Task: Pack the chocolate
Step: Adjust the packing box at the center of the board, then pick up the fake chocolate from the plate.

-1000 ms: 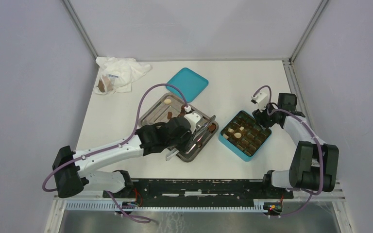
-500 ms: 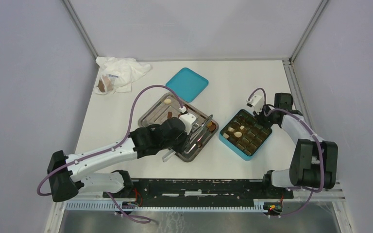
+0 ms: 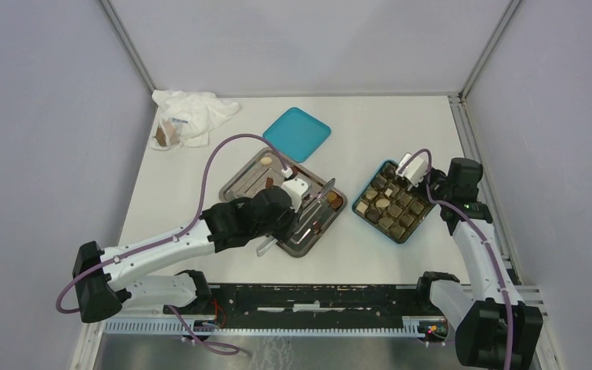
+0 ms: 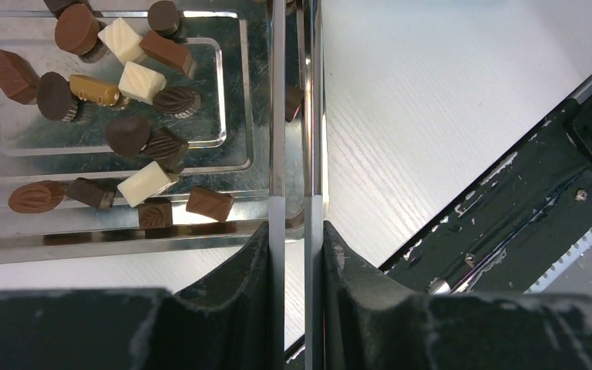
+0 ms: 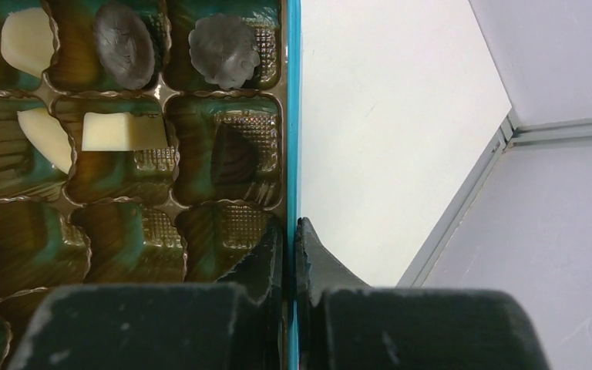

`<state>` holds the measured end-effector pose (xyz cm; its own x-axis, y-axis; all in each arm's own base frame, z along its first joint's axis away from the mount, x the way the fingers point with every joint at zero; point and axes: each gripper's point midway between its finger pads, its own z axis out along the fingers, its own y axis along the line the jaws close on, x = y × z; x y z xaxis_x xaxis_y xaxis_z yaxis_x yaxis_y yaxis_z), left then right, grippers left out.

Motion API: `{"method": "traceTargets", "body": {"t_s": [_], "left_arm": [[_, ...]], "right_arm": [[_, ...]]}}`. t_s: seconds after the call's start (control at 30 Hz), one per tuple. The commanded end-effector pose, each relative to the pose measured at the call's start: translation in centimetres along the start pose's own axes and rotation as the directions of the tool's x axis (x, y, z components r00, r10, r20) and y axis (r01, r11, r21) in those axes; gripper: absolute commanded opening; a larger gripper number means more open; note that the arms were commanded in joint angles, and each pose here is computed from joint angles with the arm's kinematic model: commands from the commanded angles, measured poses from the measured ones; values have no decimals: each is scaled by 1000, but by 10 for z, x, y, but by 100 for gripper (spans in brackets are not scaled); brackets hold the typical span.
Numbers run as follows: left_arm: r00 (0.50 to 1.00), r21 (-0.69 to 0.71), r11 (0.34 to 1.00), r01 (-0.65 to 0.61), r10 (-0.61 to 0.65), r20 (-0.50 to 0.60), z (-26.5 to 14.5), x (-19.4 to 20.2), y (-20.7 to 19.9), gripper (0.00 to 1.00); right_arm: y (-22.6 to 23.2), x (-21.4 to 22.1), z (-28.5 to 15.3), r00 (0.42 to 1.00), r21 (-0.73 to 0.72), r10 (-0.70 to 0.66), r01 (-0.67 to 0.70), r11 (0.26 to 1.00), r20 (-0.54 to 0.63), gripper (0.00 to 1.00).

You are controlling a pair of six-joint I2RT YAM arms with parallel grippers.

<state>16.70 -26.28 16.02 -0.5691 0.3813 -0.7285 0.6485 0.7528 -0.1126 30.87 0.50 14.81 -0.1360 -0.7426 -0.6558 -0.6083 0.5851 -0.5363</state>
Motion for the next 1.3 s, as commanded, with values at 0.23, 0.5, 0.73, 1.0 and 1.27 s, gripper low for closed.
{"method": "traceTargets", "body": {"t_s": [0.23,0.5,0.73,1.0,1.27], "left_arm": [[997,-29,998,57,-56,56,-8,-10,7,31],[997,-50,997,65,-63,35,-1,-2,13,31],[996,-77,993,89,-88,21,1,4,24,31],[977,-116,973,200,-207,-51,2,8,69,32],[950,-202,960,194,-236,-207,15,18,85,32]], "right_arm": [[-9,9,18,997,4,62,-62,998,-37,5],[0,59,51,920,-33,269,-290,956,-286,9],[-17,52,35,922,32,264,-266,963,-283,65],[-29,-71,-7,947,-87,271,-259,962,171,91],[45,-86,3,876,-429,369,-218,877,309,98]]}}
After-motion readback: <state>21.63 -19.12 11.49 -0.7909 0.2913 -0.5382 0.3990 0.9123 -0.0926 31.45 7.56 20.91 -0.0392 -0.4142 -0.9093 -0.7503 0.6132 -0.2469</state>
